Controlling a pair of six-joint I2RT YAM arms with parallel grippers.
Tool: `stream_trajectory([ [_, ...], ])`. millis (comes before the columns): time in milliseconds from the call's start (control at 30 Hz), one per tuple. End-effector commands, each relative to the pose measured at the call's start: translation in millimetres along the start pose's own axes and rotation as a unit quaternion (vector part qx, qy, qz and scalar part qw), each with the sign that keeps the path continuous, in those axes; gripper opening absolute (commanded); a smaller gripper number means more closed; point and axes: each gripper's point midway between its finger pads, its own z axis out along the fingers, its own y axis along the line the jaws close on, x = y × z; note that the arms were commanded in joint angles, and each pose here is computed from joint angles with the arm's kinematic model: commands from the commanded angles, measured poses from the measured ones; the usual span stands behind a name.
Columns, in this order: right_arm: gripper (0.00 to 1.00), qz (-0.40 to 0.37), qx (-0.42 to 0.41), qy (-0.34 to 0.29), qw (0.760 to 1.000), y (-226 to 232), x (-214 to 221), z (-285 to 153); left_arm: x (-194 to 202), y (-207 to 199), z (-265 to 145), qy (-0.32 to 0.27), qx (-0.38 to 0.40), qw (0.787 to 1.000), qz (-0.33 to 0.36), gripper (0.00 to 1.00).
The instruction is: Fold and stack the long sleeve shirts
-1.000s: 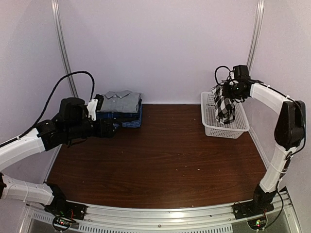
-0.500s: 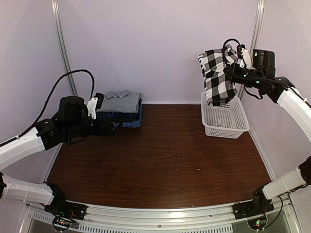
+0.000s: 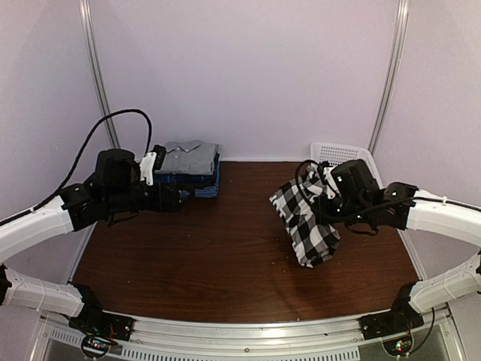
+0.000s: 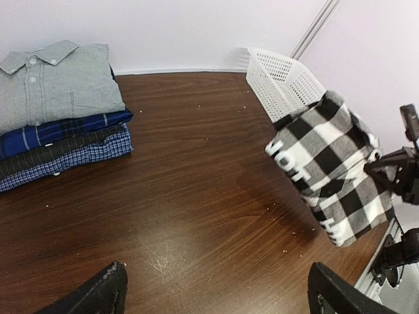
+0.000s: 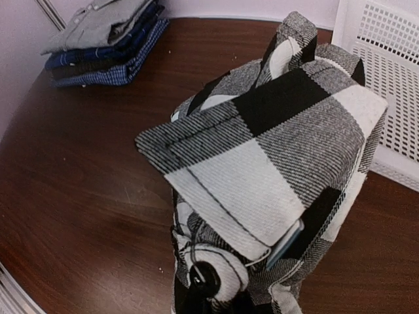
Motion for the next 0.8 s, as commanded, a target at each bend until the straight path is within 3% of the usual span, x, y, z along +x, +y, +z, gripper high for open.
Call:
stream_trajectory([
  [0,0.08,0.026,0.014,-0.015,0.999,23.7,20.2,15.2,-4.4,-6.6,6.7,-0.01,0.023,1.0,-0.007,0.98],
  [200,0.6,-0.005,-0.058,0.022,0.998,88.4,39.4,25.4,2.3,-6.6,10.1,-0.001,0.028,0.999,-0.014,0.98],
  [300,0.75,-0.007,-0.065,0.02,0.998,88.7,36.9,18.4,7.4,-5.7,11.0,0.003,0.031,0.999,-0.018,0.98],
  [533,0.78,0.027,0.013,0.015,0.999,23.9,44.0,2.9,19.8,-8.7,17.3,0.021,0.048,0.998,-0.023,0.98],
  [767,0.75,0.118,0.016,0.013,0.993,-46.0,73.0,-0.6,25.3,-10.1,21.5,0.027,0.058,0.998,-0.028,0.98],
])
